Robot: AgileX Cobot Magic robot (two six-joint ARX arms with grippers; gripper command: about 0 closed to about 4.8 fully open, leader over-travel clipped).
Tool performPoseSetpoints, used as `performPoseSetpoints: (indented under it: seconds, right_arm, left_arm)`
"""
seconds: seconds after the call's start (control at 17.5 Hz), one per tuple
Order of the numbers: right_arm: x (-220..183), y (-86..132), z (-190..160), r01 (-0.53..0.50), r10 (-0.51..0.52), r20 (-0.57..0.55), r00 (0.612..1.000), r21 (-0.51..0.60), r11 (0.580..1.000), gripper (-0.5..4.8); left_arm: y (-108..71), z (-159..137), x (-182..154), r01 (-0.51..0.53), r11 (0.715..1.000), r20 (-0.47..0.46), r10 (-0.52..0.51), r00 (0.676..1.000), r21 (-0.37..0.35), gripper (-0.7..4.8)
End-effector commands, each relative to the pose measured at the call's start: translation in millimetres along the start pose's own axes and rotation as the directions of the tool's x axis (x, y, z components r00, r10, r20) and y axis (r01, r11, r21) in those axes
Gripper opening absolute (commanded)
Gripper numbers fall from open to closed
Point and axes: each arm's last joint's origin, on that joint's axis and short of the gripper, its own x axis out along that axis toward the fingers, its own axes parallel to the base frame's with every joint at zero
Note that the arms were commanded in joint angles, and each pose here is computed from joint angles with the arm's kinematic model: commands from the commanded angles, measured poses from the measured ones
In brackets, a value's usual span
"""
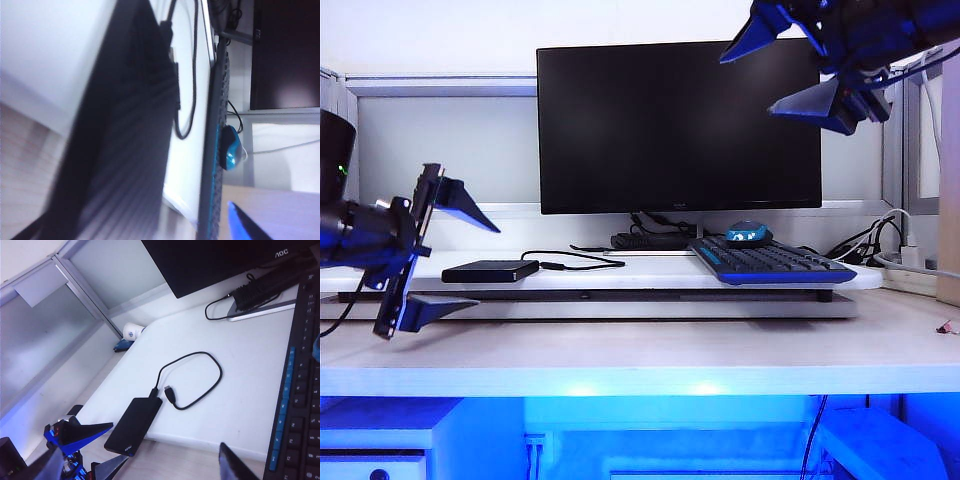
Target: Unplug the data cable of the portable hard drive.
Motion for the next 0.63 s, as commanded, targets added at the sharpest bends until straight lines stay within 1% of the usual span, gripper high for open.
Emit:
performPoseSetpoints:
  seconds: [0.06, 0.11, 0.23, 0.29, 0.34, 0.46, 0.51, 0.57, 0.63]
  right_arm:
    - [0.6, 1.6, 2.7, -0.012, 0.012, 0.019, 1.000, -0.011, 1.000, 4.00]
    - [0.6, 1.6, 2.7, -0.012, 0.012, 0.019, 1.000, -0.011, 1.000, 4.00]
    - [0.6, 1.5, 2.6, -0.012, 0.012, 0.018, 1.000, -0.011, 1.000, 4.00]
    - [0.9, 1.2, 2.2, -0.011, 0.011, 0.017, 1.000, -0.011, 1.000, 4.00]
    - [2.8, -0.2, 0.4, -0.011, 0.011, 0.011, 1.000, -0.009, 1.000, 4.00]
    - [4.6, -1.8, -1.4, -0.008, 0.008, 0.003, 1.000, -0.006, 1.000, 4.00]
    - [7.4, -2.4, -1.2, -0.008, 0.008, -0.001, 1.000, -0.005, 1.000, 4.00]
    - [11.6, -1.1, 2.9, -0.015, 0.015, 0.006, 1.000, -0.008, 1.000, 4.00]
    - [14.9, -0.4, 5.3, -0.023, 0.023, 0.007, 1.000, -0.009, 1.000, 4.00]
  left_arm:
    - [-0.6, 2.0, 1.7, -0.010, 1.000, 0.045, 0.009, 0.999, 0.017, 4.36]
    - [-0.7, 2.5, 1.7, -0.014, 1.000, 0.059, 0.012, 0.998, 0.028, 3.58]
    - [-0.8, 3.8, 2.2, -0.026, 0.999, 0.086, 0.023, 0.996, 0.029, 2.71]
    - [0.8, 3.6, 2.2, -0.043, 0.998, 0.090, 0.039, 0.995, 0.039, 2.71]
    - [8.1, 3.1, 4.9, -0.066, 0.997, 0.090, 0.063, 0.994, 0.026, 2.71]
    - [12.8, 2.8, 9.8, -0.072, 0.997, 0.075, 0.070, 0.995, 0.020, 2.71]
    - [13.6, 2.5, 14.3, -0.072, 0.997, 0.070, 0.070, 0.995, 0.023, 2.01]
    - [10.6, 4.5, 16.6, -0.063, 0.998, 0.077, 0.060, 0.995, 0.031, 1.26]
    - [8.9, 5.6, 17.6, -0.057, 0.998, 0.078, 0.054, 0.995, 0.038, 1.02]
